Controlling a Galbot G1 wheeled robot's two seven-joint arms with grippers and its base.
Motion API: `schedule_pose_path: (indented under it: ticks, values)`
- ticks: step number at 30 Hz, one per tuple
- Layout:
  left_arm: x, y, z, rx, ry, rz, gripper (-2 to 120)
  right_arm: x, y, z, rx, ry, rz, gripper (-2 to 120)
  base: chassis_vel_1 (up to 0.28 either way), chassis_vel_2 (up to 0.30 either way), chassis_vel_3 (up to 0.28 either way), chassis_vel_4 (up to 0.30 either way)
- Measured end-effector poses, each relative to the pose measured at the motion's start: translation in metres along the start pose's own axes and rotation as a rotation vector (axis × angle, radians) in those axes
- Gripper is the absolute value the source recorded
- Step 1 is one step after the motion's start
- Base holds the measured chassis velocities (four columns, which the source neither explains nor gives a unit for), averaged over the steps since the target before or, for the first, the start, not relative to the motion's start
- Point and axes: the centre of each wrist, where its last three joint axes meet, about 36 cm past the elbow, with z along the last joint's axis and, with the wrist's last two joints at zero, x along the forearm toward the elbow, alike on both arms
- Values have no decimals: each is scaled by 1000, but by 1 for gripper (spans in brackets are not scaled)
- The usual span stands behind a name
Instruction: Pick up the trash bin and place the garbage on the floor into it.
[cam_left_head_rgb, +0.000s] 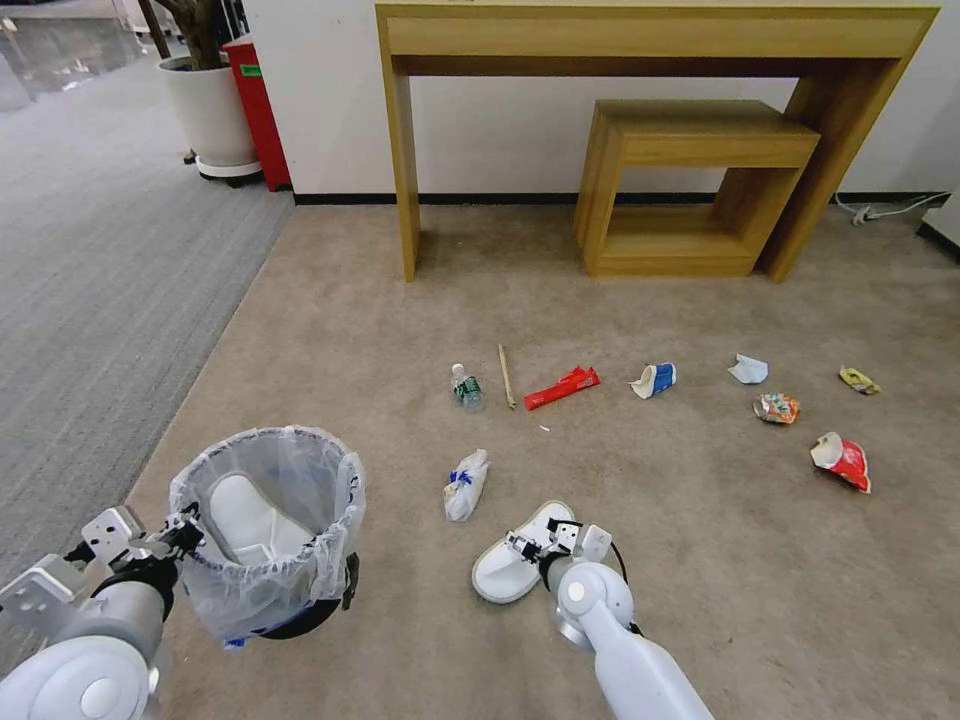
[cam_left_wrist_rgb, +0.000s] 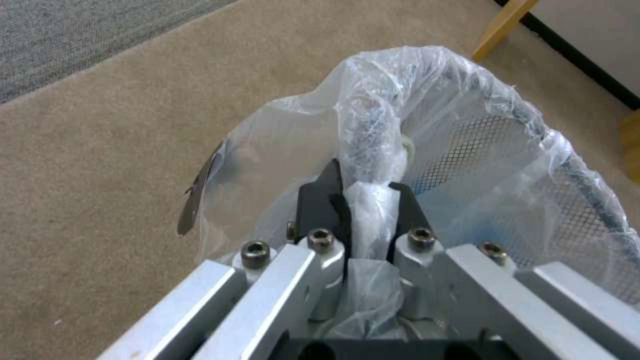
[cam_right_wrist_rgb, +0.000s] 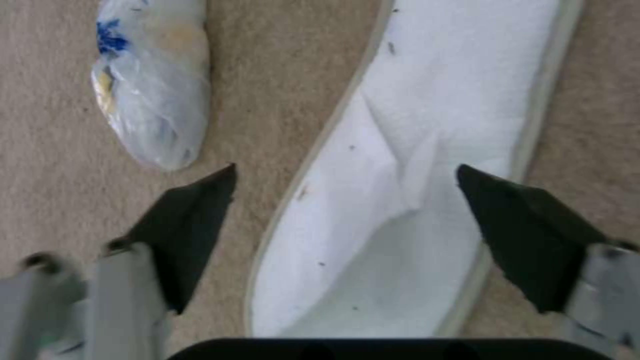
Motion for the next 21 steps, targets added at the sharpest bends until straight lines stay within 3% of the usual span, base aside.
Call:
schedule_pose_path:
  ticks: [7, 11, 16, 21]
  values:
    - [0, 0, 0, -4, 0, 0, 3, -10, 8, 2, -3, -2, -2, 57, 0, 0, 0, 0]
    - [0, -1, 0, -9, 1, 2, 3, -15, 5, 5, 7, -7, 7, 36, 0, 0, 0, 0]
    - [-2, -1, 1, -11, 2, 2, 3, -16, 3, 5, 11, -13, 10, 25, 0, 0, 0, 0]
    - [-5, -1, 2, -12, 8, 4, 3, -18, -4, 7, 24, -13, 26, 4, 0, 0, 0, 0]
